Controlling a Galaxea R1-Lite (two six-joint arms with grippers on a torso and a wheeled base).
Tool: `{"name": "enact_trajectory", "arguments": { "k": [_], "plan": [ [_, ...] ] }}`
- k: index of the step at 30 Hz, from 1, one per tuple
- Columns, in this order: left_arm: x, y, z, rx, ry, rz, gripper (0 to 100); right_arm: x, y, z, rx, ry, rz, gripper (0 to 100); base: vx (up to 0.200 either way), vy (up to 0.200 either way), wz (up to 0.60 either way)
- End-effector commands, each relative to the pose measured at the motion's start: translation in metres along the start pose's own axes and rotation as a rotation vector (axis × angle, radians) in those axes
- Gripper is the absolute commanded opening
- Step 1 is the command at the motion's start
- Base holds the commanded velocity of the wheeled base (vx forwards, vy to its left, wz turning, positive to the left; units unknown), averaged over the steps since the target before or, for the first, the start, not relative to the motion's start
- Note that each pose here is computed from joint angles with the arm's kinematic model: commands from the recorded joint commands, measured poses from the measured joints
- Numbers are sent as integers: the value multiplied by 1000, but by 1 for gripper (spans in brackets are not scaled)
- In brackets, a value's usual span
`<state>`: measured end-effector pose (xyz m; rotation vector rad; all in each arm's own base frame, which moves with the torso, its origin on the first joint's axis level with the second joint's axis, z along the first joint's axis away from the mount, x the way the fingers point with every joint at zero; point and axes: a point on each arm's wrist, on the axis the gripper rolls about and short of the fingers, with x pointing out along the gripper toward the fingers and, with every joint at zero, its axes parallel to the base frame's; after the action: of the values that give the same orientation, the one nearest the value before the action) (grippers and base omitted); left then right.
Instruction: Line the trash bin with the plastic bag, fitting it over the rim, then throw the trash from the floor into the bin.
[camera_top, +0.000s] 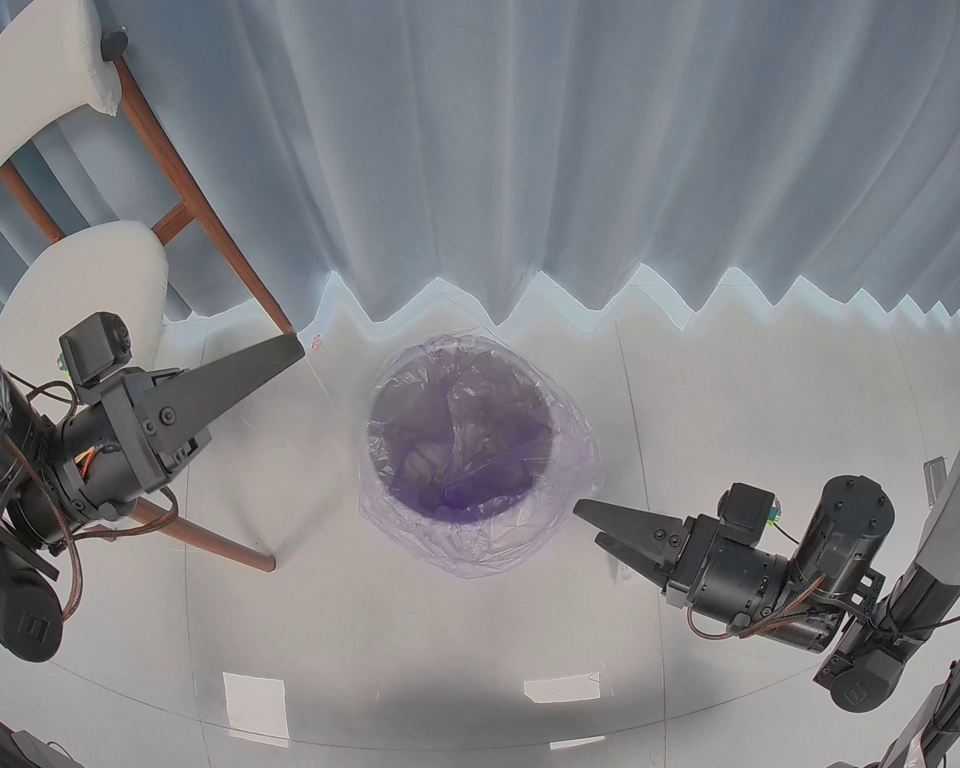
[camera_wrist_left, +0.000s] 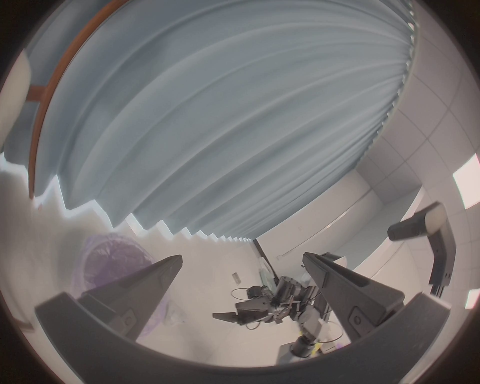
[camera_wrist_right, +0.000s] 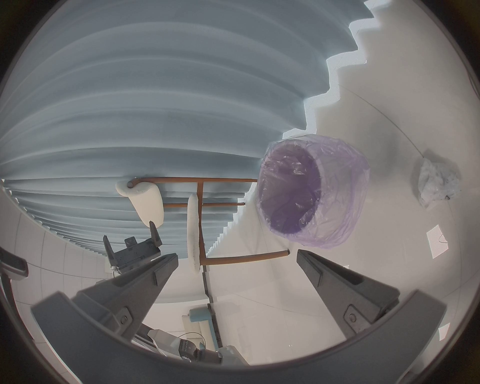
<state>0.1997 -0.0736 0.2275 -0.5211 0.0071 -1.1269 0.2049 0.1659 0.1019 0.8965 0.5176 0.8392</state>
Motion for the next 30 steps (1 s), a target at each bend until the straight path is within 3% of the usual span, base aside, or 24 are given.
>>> {"name": "enact_trajectory", "arguments": {
  "k": [1, 3, 5, 8, 10, 17, 24, 28, 30],
  "plan": [
    [-4, -2, -1, 5, -1, 3, 100, -2, -5, -2, -10, 21, -15, 100, 0, 0, 0],
    [-3, -2, 0, -19, -2, -3, 100, -1, -12, -1, -48, 25, -51, 100, 0, 0, 0],
    [-4, -1, 3, -21, -12, 5, 100, -1, -22, 2, -139, 13, -118, 100, 0, 0, 0],
    [-5, 2, 9, -13, -30, 19, 100, 5, -43, 15, -309, -77, -303, 100, 0, 0, 0],
    [-7, 5, 12, -16, -39, 32, 100, 16, -58, 28, -377, -146, -412, 100, 0, -100, 0],
    [-10, 4, 18, -28, -50, 28, 100, 38, -93, 65, -398, -126, -565, 100, 0, -200, 0],
    [-17, 8, 25, -6, -48, 38, 100, 67, -116, 80, -383, -23, -608, 100, 0, -200, 0],
    [-19, 7, 31, 14, -56, 38, 100, 82, -134, 82, -427, 11, -630, 100, 0, -200, 0],
    [-24, 7, 35, 31, -63, 45, 100, 96, -157, 79, -463, 50, -651, 100, 0, -200, 0]
  ]
}}
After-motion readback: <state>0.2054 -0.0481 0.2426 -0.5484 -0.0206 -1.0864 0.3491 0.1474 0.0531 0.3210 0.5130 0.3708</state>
